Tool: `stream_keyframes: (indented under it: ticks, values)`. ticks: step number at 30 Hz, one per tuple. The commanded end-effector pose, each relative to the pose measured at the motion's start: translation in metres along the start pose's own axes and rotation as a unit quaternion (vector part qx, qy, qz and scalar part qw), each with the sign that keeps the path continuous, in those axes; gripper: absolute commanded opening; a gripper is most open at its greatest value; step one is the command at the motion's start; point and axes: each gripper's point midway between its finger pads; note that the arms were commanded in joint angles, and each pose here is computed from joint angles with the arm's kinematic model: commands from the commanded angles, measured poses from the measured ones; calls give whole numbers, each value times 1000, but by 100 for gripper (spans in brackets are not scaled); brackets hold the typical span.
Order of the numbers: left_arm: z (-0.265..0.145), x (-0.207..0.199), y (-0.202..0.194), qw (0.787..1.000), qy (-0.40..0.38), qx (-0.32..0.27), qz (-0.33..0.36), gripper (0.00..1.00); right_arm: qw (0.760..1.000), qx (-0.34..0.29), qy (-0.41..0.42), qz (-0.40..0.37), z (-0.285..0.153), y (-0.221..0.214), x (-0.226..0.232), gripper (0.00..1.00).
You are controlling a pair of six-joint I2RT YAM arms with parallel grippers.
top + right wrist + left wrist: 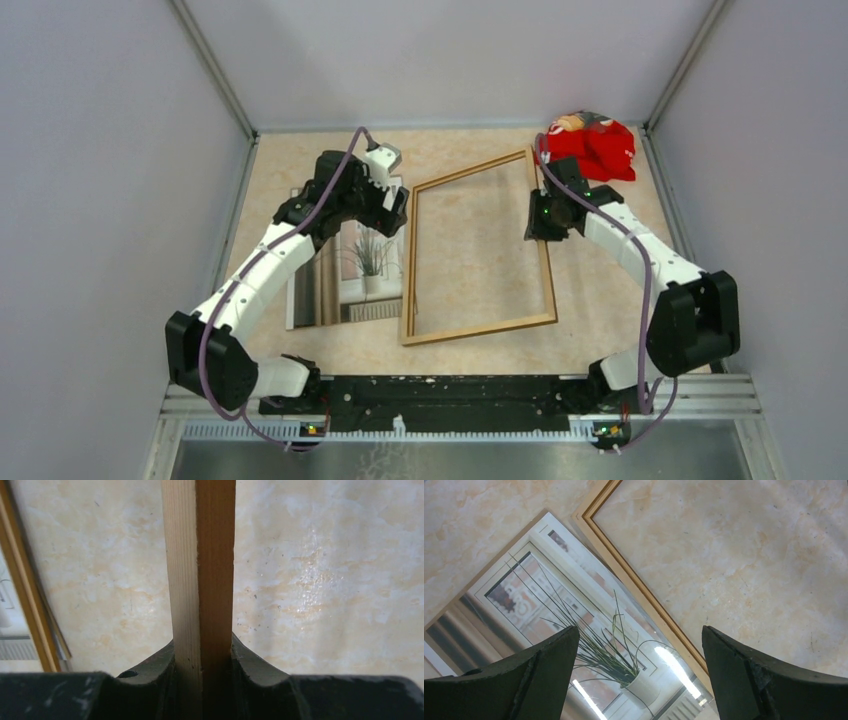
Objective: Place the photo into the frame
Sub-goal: Turn over the photo frame at the center of the board.
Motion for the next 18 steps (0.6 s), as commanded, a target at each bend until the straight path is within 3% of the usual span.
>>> stream_keyframes:
  ticks: [1,5,12,18]
  values:
    - [-9,6,6,1000,17,-18,11,98,999,-27,-22,-27,9,17,-4,23]
    - [-9,7,3,1000,19,-15,10,98,998,-20,-35,-45,19,19,-9,23]
    - [-6,6,-3,1000,14,-3,3,98,982,8,-153,-108,32,34,-48,21]
    - [-11,8,-4,1000,18,-5,7,98,966,36,-213,-140,51,18,-75,24]
Point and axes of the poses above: each gripper's point midway between its finger pads, its own z axis out along the fingers, its own x axis along the line the jaws close on, y = z × x, and after that the axes turned 1 degree about -z, right-handed
